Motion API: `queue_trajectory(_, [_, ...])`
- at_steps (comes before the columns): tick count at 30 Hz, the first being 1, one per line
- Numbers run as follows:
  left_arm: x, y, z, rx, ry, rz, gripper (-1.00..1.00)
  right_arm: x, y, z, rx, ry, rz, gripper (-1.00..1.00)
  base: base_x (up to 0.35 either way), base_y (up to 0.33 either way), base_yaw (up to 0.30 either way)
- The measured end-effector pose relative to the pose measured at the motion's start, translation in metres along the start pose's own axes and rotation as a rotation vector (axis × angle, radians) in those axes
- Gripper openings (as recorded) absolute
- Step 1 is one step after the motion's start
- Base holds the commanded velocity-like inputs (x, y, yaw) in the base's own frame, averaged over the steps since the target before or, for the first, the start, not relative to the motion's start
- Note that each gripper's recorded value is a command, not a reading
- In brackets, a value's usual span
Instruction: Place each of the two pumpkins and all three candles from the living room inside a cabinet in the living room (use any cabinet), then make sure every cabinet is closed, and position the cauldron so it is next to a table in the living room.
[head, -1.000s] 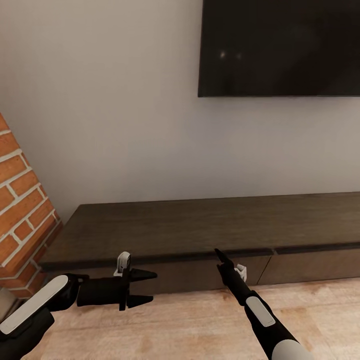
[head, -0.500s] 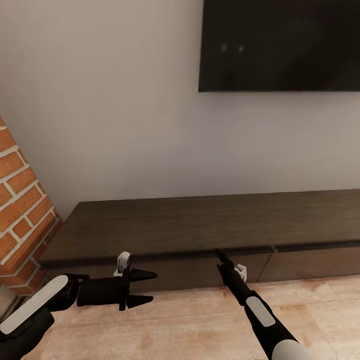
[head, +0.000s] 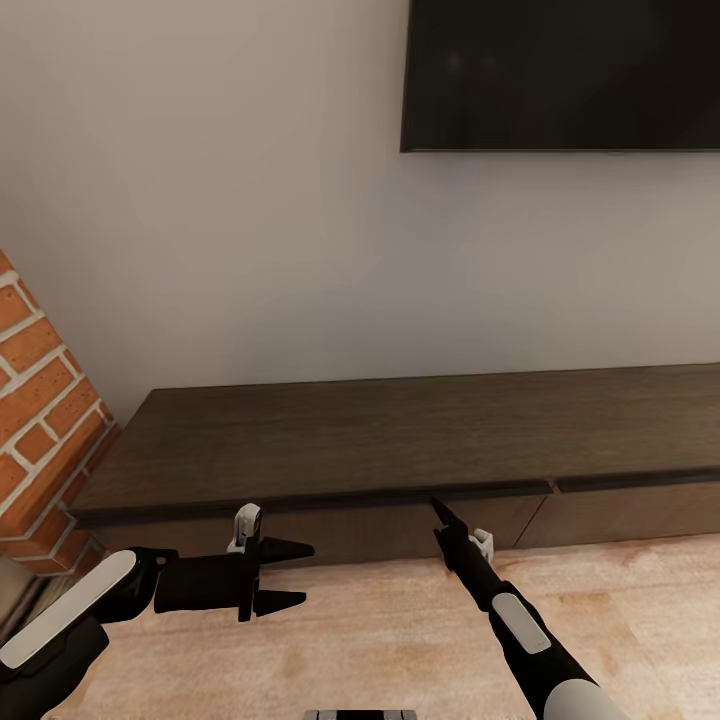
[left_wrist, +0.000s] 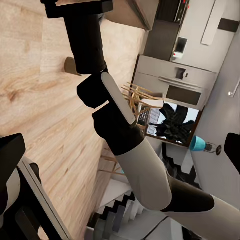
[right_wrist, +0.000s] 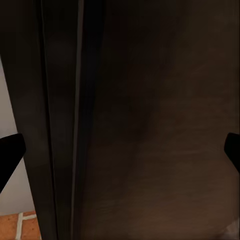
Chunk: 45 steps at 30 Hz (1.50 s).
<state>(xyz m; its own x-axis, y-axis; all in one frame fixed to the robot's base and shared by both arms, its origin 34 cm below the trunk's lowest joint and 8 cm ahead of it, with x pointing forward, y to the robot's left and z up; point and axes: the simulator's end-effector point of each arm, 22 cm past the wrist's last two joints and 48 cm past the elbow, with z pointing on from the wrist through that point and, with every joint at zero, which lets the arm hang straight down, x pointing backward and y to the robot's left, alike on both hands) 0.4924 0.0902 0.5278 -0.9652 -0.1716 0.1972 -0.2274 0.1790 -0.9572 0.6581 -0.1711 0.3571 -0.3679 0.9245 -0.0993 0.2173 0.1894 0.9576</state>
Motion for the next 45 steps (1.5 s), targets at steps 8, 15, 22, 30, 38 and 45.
queue_trajectory(8, [0.000, 0.000, 0.000, 0.000, 0.000, 0.000, 1.00, 0.000, 0.002, 0.000, -0.007, -0.002, -0.002, 1.00, 0.000, 0.000, 0.000])
queue_trajectory(15, [0.000, 0.000, 0.000, 0.000, 0.000, 0.000, 1.00, 0.000, 0.015, -0.002, -0.073, 0.001, 0.000, 1.00, 0.000, 0.000, 0.000])
queue_trajectory(22, [0.000, 0.000, 0.000, 0.000, 0.000, 0.000, 1.00, 0.009, -0.001, -0.016, -0.099, 0.019, 0.035, 1.00, 0.000, 0.000, 0.000])
queue_trajectory(30, [0.000, 0.000, 0.000, 0.000, 0.000, 0.000, 1.00, 0.011, -0.002, -0.019, -0.112, 0.025, 0.037, 1.00, 0.000, 0.000, 0.000])
queue_trajectory(38, [0.000, 0.000, 0.000, 0.000, -0.001, 0.000, 1.00, 0.012, 0.016, -0.021, -0.190, 0.031, 0.031, 1.00, 0.000, 0.000, 0.000])
queue_trajectory(45, [0.000, 0.000, 0.000, -0.001, 0.000, 0.000, 1.00, 0.012, 0.015, -0.022, -0.189, 0.031, 0.030, 1.00, 0.008, 0.000, 0.000])
